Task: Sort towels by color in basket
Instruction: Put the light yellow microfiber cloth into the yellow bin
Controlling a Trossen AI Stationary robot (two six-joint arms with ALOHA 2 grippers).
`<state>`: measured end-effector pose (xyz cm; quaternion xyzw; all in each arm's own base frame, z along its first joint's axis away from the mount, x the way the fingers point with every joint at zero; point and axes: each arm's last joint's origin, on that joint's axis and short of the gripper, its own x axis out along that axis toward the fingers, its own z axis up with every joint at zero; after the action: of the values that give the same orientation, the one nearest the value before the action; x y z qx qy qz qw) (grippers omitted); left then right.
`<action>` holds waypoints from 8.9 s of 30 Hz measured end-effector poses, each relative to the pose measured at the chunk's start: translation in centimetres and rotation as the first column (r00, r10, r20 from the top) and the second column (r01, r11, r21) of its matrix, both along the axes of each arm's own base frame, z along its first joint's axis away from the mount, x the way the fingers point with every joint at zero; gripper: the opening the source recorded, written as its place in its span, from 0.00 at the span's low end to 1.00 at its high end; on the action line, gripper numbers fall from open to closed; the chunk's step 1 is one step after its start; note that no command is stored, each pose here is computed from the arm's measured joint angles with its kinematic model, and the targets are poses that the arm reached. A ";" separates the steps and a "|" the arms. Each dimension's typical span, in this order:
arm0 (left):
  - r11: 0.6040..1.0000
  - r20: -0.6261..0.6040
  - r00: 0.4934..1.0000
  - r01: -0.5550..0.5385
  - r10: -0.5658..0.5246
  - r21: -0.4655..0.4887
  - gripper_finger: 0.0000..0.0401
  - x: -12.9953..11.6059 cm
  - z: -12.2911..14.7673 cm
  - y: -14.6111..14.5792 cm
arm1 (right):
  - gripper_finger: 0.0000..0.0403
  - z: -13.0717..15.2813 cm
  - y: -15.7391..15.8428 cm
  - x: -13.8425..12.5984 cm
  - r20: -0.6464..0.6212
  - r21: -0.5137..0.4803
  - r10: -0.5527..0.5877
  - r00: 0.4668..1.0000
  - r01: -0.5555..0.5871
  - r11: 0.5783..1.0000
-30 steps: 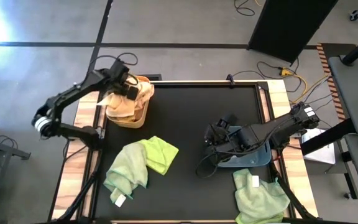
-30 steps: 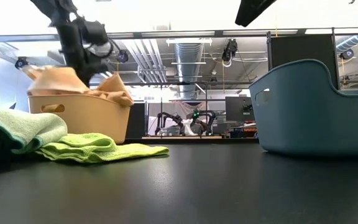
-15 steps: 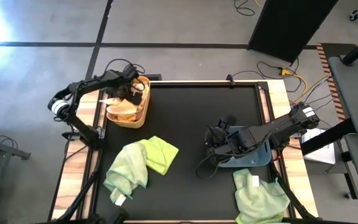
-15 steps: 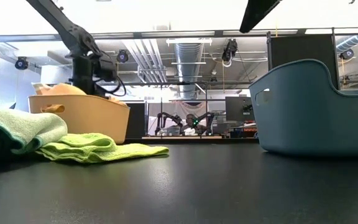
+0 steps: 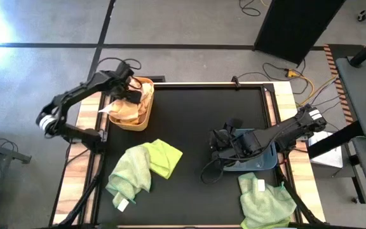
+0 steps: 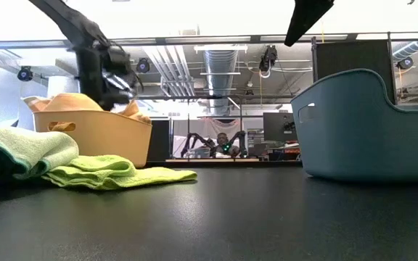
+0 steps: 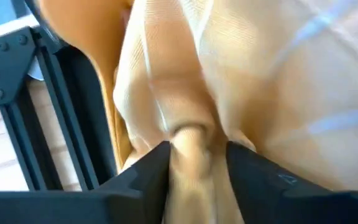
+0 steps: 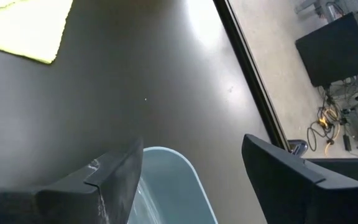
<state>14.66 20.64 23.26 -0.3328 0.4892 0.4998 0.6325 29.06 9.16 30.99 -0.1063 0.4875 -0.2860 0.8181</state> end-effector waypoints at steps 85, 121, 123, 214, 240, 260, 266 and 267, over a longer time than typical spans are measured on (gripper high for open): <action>0.944 0.182 0.928 0.331 -0.326 0.003 0.00 1.3 -3.2 -1.9 | 0.60 -2.0 -0.1 -0.2 -0.057 -0.004 0.004 0.998 -0.004 1.000; 0.810 -0.086 0.916 0.388 -0.393 0.440 0.00 0.2 6.9 -8.2 | 0.58 -2.0 0.0 -0.2 -0.041 0.004 -0.003 0.999 0.003 1.000; 0.843 -0.115 0.914 0.403 -0.388 0.356 0.00 0.4 5.1 -8.0 | 0.58 -2.0 0.0 -0.2 -0.040 0.004 -0.003 0.999 0.003 1.000; 0.969 0.110 0.973 0.185 -0.205 0.167 0.00 3.4 -4.0 -0.7 | 0.63 -4.4 -0.2 -0.4 -0.084 -0.028 0.000 0.996 -0.002 1.000; 0.937 0.114 0.938 0.307 -0.327 0.165 0.00 0.5 0.5 -14.2 | 0.58 -3.9 -0.3 0.2 0.040 -0.156 -0.019 0.999 0.026 0.987; 0.879 0.307 0.826 0.416 -0.472 0.233 0.00 2.1 4.5 -13.9 | 0.57 -3.9 -0.3 0.4 0.019 -0.165 0.009 1.000 -0.006 0.986; 0.878 0.278 0.836 0.425 -0.474 0.219 0.00 2.5 4.0 -13.6 | 0.58 -3.9 -0.2 0.3 0.016 -0.167 0.013 1.000 -0.010 0.986; 0.885 0.257 0.850 0.412 -0.459 0.219 0.00 2.4 3.5 -13.4 | 0.58 -3.9 -0.2 0.4 0.014 -0.168 0.015 1.000 -0.013 0.986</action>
<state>17.10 7.24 26.79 -0.2348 0.4092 0.3230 0.8205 29.41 8.94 27.13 -0.1761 0.4548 -0.3211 0.8118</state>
